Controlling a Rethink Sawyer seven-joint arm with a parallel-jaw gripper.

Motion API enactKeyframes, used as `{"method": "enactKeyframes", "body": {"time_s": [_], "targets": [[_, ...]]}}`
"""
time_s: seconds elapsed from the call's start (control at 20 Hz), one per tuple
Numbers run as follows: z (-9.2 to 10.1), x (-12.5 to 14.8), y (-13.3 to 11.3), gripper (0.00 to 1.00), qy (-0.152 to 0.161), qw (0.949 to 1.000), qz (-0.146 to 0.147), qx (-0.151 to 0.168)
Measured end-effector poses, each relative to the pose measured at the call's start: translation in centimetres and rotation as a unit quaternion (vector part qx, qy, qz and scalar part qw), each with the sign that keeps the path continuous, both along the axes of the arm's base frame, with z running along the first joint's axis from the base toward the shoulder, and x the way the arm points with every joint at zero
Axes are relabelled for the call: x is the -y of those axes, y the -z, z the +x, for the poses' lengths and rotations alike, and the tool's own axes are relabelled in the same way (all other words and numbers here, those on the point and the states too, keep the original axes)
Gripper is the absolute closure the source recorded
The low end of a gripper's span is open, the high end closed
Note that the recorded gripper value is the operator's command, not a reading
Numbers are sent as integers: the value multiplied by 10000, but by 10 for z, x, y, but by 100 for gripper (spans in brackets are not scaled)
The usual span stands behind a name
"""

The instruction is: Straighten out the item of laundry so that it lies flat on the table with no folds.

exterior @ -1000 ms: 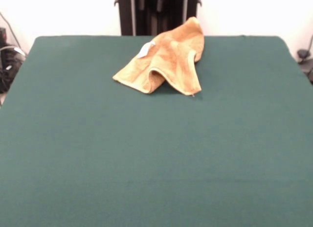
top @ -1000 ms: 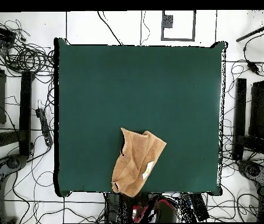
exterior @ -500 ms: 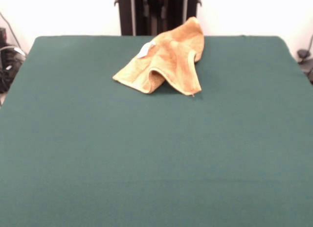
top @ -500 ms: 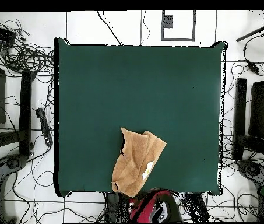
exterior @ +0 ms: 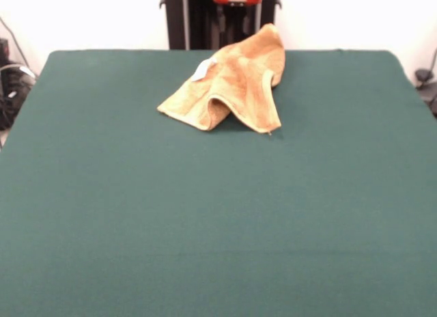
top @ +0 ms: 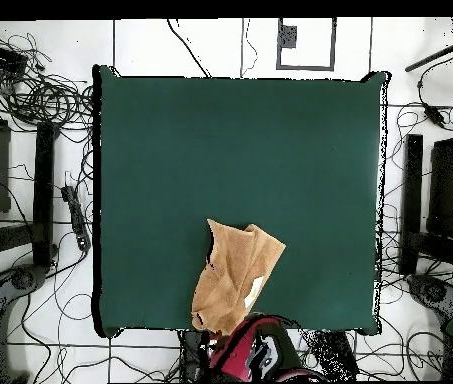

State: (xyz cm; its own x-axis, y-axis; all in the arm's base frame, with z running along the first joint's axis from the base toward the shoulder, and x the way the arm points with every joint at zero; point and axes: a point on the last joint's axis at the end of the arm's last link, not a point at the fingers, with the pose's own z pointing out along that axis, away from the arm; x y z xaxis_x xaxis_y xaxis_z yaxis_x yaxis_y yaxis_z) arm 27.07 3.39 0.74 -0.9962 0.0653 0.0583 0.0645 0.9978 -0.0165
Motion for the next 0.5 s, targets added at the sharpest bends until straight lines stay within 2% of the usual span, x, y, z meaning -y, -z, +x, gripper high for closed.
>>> {"method": "enactKeyframes", "body": {"time_s": [0.5], "targets": [[11, -13, 5, 0, -23, 10000, 10, 45]]}}
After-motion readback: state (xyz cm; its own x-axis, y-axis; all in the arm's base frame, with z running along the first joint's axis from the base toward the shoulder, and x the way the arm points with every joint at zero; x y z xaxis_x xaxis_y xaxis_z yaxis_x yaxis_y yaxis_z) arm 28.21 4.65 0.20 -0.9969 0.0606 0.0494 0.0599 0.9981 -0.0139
